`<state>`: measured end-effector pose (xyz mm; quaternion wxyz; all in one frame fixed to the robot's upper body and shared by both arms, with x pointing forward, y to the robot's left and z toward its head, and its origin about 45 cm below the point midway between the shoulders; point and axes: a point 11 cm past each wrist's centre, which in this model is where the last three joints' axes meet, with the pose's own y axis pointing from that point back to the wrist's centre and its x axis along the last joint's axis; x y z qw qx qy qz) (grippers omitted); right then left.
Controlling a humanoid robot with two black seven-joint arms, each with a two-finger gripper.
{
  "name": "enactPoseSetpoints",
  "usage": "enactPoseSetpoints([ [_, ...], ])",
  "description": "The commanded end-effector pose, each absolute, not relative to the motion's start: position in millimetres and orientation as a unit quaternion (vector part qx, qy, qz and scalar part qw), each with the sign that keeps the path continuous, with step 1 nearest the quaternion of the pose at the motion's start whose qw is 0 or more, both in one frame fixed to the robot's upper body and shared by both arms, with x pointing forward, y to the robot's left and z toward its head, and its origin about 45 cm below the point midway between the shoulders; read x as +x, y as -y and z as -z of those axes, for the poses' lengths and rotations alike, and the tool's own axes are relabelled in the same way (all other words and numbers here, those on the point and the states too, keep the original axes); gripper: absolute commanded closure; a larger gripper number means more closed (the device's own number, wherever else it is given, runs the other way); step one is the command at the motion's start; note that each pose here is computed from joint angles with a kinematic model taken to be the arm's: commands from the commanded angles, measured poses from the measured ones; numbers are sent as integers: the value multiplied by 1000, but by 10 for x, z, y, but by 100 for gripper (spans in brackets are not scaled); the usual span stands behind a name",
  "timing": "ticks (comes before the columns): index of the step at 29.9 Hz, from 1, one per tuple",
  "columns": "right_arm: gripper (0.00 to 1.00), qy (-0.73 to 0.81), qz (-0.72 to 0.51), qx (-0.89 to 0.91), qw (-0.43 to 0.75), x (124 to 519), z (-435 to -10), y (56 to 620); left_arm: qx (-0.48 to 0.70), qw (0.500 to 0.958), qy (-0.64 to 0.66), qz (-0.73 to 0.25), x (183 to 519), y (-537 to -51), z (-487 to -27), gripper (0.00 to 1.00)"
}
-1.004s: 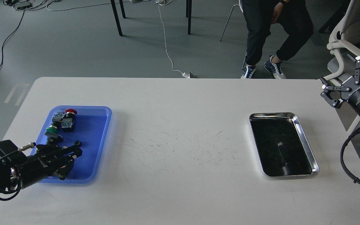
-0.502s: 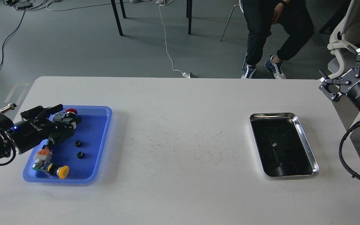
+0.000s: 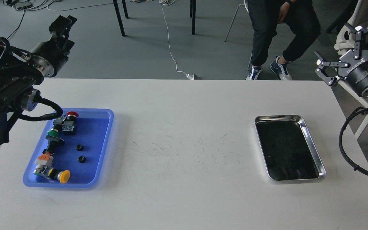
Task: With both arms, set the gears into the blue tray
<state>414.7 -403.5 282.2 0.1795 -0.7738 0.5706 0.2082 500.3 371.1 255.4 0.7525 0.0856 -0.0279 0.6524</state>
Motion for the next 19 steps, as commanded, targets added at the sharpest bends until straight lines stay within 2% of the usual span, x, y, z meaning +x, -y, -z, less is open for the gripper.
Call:
enactPoseSetpoints([
  [1,5,-583,-219,-760,187,4094,-2750,4103,23,776,-44,-628,4985,-3767,-2464,5],
  [9,4,-616,-264,-711,215,4098,-2553,4194,-54,752,-78,-653,4988,-3839,-2500,3],
  [19,2,-611,-273,-710,219,4073,-2465,4121,-64,759,-86,-642,5019,-3655,-2457,2],
])
